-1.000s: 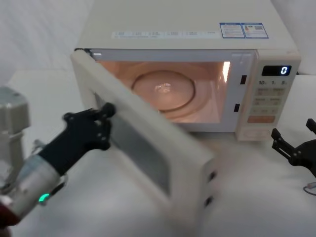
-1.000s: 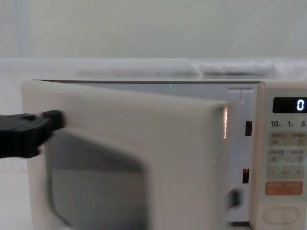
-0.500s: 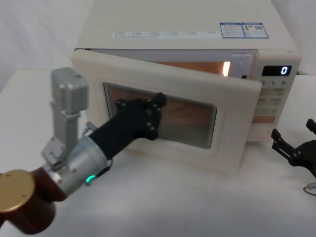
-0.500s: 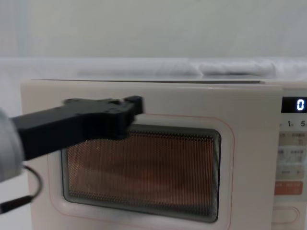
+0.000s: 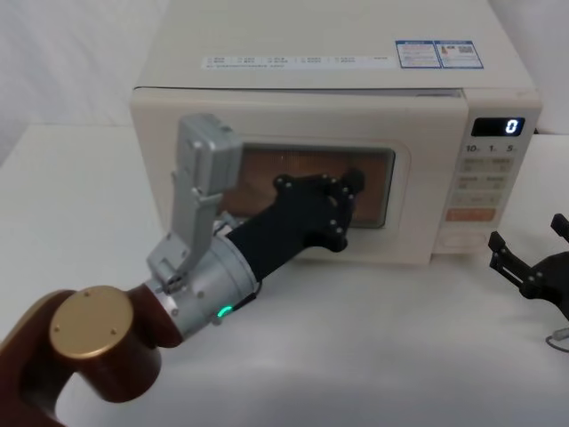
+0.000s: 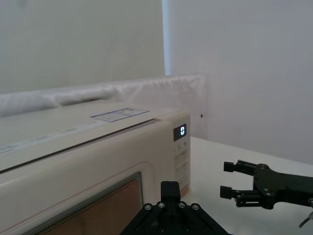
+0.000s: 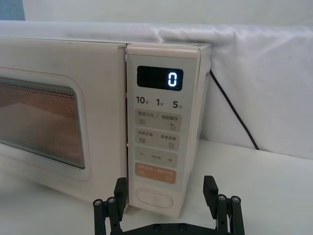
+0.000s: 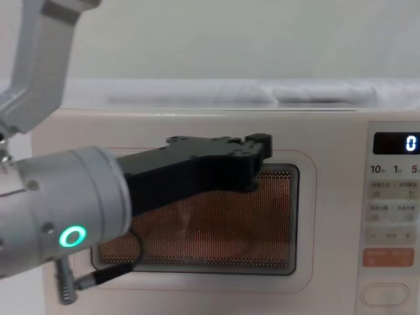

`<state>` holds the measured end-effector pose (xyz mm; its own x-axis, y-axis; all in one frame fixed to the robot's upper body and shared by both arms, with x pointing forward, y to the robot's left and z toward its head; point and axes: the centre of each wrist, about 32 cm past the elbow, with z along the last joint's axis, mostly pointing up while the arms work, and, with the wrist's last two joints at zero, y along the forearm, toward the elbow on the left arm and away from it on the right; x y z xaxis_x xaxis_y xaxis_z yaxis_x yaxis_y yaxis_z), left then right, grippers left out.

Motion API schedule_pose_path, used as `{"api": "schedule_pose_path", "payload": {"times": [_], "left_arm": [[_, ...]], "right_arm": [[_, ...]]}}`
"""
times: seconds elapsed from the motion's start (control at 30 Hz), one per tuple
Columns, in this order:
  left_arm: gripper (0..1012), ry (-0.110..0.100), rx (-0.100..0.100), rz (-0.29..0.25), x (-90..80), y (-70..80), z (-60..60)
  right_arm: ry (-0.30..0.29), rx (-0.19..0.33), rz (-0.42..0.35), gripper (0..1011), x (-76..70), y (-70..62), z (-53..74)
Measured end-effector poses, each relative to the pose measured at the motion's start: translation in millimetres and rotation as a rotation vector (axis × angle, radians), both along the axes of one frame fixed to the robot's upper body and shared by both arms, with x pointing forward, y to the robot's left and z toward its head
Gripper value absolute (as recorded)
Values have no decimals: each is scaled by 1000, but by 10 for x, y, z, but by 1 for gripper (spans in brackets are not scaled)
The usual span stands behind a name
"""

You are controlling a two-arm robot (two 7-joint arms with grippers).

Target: Press the button to open the microwave door with one hand; close the microwave door with the other hand.

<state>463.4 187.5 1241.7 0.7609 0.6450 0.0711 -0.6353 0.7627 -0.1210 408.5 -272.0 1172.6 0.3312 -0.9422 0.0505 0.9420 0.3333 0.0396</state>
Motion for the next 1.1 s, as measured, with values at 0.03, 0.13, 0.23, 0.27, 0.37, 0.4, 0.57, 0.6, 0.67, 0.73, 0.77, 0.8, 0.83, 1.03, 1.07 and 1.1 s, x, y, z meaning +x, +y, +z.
{"api": "schedule_pose_path", "payload": {"times": [0.03,0.13,0.23,0.27,0.37,0.4,0.57,0.6,0.67,0.73,0.77,0.8,0.83,1.03,1.07,1.1], "left_arm": [[0,-2,1,-2,4,-26,2],[0,-6,5,0,12,-64,11],[0,-11,7,12,31,-106,26],[0,-11,7,15,37,-115,29],[0,-10,11,33,64,-142,35],[0,-9,12,40,73,-151,34],[0,-10,10,86,131,-215,40],[0,-11,8,102,151,-239,41],[0,-11,4,126,186,-277,41],[0,-13,2,135,204,-299,44],[0,-14,1,139,215,-311,46],[0,-15,1,143,236,-330,48],[0,-16,2,144,248,-339,48],[0,-20,12,141,331,-415,54],[0,-20,13,140,342,-422,53],[0,-21,14,140,351,-428,55]], "right_arm": [[0,0,0,1002,0,0,0],[0,0,0,1002,0,0,0],[0,0,0,1002,0,0,0],[0,0,0,1002,0,0,0],[0,0,0,1002,0,0,0],[0,0,0,1002,0,0,0],[0,0,0,1002,0,0,0],[0,0,0,1002,0,0,0],[0,0,0,1002,0,0,0],[0,0,0,1002,0,0,0],[0,0,0,1002,0,0,0],[0,0,0,1002,0,0,0],[0,0,0,1002,0,0,0],[0,0,0,1002,0,0,0],[0,0,0,1002,0,0,0],[0,0,0,1002,0,0,0]]}}
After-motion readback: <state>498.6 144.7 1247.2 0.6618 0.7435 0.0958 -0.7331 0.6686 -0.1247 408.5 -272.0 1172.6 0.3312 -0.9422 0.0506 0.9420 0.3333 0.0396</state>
